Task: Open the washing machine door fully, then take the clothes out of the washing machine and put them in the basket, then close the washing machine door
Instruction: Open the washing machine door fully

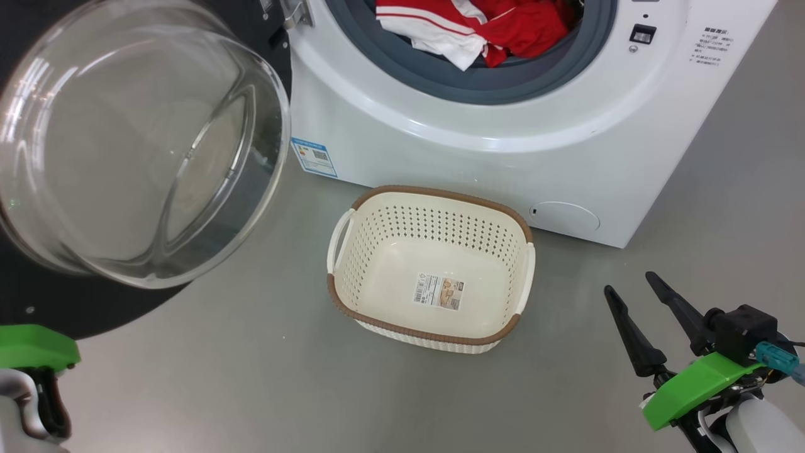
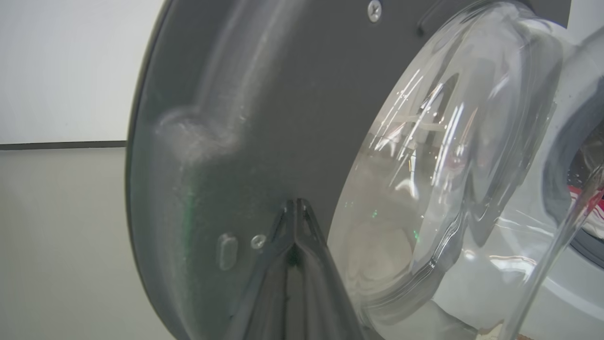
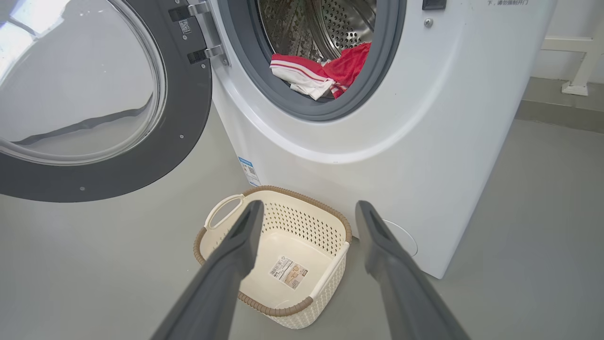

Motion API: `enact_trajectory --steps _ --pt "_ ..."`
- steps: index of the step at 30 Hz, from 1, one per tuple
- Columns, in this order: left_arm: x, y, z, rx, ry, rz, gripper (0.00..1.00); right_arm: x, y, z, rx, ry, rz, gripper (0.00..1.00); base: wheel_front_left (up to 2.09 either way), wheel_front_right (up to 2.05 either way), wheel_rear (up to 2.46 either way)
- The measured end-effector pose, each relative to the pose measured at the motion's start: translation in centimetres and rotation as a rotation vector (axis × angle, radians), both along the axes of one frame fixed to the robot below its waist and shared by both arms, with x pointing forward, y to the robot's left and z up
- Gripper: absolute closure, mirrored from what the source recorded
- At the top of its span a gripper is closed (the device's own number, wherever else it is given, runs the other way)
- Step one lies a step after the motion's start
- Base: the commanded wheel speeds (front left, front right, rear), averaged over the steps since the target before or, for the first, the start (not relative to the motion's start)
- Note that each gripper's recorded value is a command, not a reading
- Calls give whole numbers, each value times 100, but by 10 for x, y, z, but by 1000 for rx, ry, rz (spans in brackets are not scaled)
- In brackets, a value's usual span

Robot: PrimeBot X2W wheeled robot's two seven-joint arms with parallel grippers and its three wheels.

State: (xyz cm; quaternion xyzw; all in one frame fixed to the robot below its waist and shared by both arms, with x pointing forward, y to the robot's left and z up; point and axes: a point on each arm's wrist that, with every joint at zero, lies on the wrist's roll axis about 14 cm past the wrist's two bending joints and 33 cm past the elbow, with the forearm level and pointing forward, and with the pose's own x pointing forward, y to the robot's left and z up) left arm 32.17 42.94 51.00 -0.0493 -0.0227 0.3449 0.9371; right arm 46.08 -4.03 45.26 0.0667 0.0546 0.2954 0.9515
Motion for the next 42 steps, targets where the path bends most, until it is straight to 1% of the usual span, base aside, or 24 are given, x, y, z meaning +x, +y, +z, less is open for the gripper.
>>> enact_trajectory --steps 8,13,23,29,30,31,32,33,34,35,39,42 --pt "6 12 -6 -26 23 30 100 2 -5 -7 -12 12 -3 0 0 0 0" --pt "8 14 -6 -9 41 29 100 4 -5 -4 -12 3 -3 0 0 0 0" --pt "9 4 6 11 6 -14 100 3 -3 10 -6 -29 -4 0 0 0 0" --pt "0 -12 4 3 -25 -43 100 1 -3 19 -1 -48 -7 0 0 0 0" --pt "-2 -15 2 -1 -26 -46 89 1 -3 20 0 -50 -9 0 0 0 0" --pt "-4 -18 0 -3 -25 -49 82 1 -4 21 0 -53 -11 0 0 0 0" --pt "-5 -22 -2 -6 -24 -60 63 1 -4 22 0 -55 -13 0 0 0 0" --pt "-7 -30 -6 -3 -13 -81 24 0 -5 24 1 -58 -16 0 0 0 0" --pt "-7 -34 -8 -2 -7 -93 4 0 -6 25 3 -59 -18 0 0 0 0" --pt "-8 -39 -10 -4 -4 -105 0 -1 -6 26 4 -61 -21 0 0 0 0" --pt "-8 -57 -19 -11 9 -148 0 -2 -11 29 9 -67 -37 0 0 0 0" --pt "-3 -79 -24 -9 23 -223 0 -4 -17 32 11 -71 -54 0 0 0 0"
